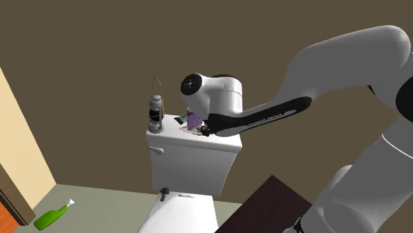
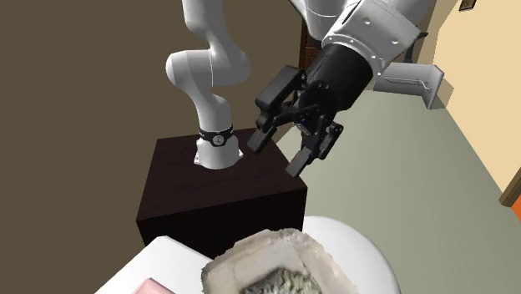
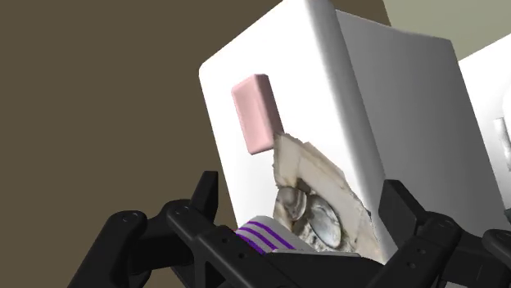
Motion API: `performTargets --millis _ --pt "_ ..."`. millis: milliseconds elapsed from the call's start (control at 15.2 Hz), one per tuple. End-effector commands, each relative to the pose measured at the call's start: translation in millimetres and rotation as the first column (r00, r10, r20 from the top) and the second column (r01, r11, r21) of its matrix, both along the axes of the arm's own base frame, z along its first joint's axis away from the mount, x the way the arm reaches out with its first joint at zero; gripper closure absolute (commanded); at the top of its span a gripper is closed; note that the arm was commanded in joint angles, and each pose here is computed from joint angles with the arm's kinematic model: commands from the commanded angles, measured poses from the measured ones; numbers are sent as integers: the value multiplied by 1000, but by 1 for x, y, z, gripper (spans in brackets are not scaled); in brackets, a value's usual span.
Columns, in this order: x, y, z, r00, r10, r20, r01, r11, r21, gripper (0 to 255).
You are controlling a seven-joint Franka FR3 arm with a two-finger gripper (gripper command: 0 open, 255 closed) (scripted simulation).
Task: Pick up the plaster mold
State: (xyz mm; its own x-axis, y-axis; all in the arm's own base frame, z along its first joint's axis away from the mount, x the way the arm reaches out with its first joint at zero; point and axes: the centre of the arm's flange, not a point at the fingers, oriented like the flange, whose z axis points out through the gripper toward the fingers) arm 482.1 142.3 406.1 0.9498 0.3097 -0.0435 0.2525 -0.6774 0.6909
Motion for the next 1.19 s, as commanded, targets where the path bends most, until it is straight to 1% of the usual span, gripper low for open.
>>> performTargets --millis 0,198,330,462,528,990,1122 --pt "17 11 -24 999 48 8 -47 997 -61 0" --pt "39 26 -58 993 114 11 -111 983 -149 0" --pt "54 35 -81 988 157 9 -152 966 -207 0" --pt "68 43 -104 980 200 6 -192 945 -265 0" --pt "72 45 -110 977 211 4 -202 939 -279 0" --pt "72 45 -147 977 211 4 -202 939 -279 0" --pt "72 45 -150 977 211 4 -202 939 -279 0"
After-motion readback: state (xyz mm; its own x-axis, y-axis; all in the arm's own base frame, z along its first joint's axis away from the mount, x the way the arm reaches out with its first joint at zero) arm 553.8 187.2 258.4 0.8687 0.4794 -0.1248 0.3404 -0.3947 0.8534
